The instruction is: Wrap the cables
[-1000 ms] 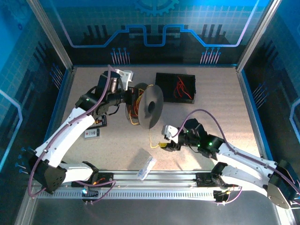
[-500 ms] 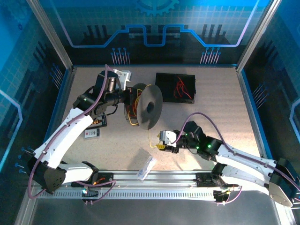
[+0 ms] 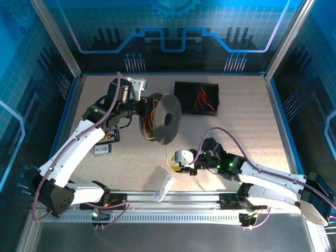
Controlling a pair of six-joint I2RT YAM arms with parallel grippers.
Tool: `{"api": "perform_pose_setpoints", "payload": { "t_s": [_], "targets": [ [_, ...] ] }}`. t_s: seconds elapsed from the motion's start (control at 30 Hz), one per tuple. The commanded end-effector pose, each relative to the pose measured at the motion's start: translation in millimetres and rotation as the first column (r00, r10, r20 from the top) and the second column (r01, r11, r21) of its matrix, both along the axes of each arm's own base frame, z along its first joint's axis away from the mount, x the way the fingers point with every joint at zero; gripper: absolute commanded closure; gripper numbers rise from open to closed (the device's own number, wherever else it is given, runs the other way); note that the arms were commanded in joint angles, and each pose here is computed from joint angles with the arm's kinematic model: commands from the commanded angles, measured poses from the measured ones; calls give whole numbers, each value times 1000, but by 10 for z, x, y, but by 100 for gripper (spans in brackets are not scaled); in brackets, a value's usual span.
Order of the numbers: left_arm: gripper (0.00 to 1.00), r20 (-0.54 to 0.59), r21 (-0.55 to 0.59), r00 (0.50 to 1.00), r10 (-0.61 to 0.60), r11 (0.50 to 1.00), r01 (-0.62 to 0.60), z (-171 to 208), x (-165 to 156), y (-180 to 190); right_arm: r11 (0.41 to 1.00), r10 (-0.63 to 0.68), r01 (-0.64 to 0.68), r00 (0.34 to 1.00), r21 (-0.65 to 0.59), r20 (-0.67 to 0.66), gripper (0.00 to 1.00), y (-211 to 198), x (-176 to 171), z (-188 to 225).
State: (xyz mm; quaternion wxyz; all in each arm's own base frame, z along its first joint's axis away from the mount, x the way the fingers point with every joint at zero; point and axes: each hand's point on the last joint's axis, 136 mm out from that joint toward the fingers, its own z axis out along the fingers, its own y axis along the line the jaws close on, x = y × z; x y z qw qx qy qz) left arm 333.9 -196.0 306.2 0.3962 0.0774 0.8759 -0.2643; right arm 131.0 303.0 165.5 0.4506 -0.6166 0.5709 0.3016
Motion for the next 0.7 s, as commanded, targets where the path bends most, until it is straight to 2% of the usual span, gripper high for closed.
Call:
{"api": "perform_pose_setpoints", "payload": {
  "t_s": [0.0, 0.07, 0.1, 0.23, 0.3, 0.4, 0.57, 0.67],
  "targets": [
    [100, 74, -74, 997, 25, 997, -19, 273, 101, -18, 999, 14, -15, 1000, 48, 21, 77, 71, -17, 178],
    [100, 75, -74, 997, 34, 997, -29, 266, 117, -5, 999, 8, -8, 1000, 46, 7, 96, 74, -11, 186],
    [100, 75, -70, 996, 47, 997, -41, 251, 134, 10, 999, 3, -3, 1000, 48, -4, 100, 76, -13, 196],
    [100, 111, -14, 980, 168, 986, -167, 218, 293, 201, 994, -81, 87, 992, 61, -94, 100, 115, 44, 343],
    [100, 143, 44, 958, 248, 965, -257, 166, 429, 340, 983, -163, 177, 967, 57, -195, 100, 158, 113, 487],
    [100, 204, 123, 922, 329, 926, -358, 92, 603, 467, 976, -206, 218, 916, -3, -343, 100, 266, 103, 622],
    [100, 280, 254, 908, 313, 887, -385, -101, 749, 348, 940, -329, 334, 847, -64, -417, 100, 389, 287, 921],
    [100, 292, 318, 921, 259, 881, -349, -238, 745, 198, 868, -488, 485, 786, -111, -380, 100, 243, 570, 1084]
  ]
}}
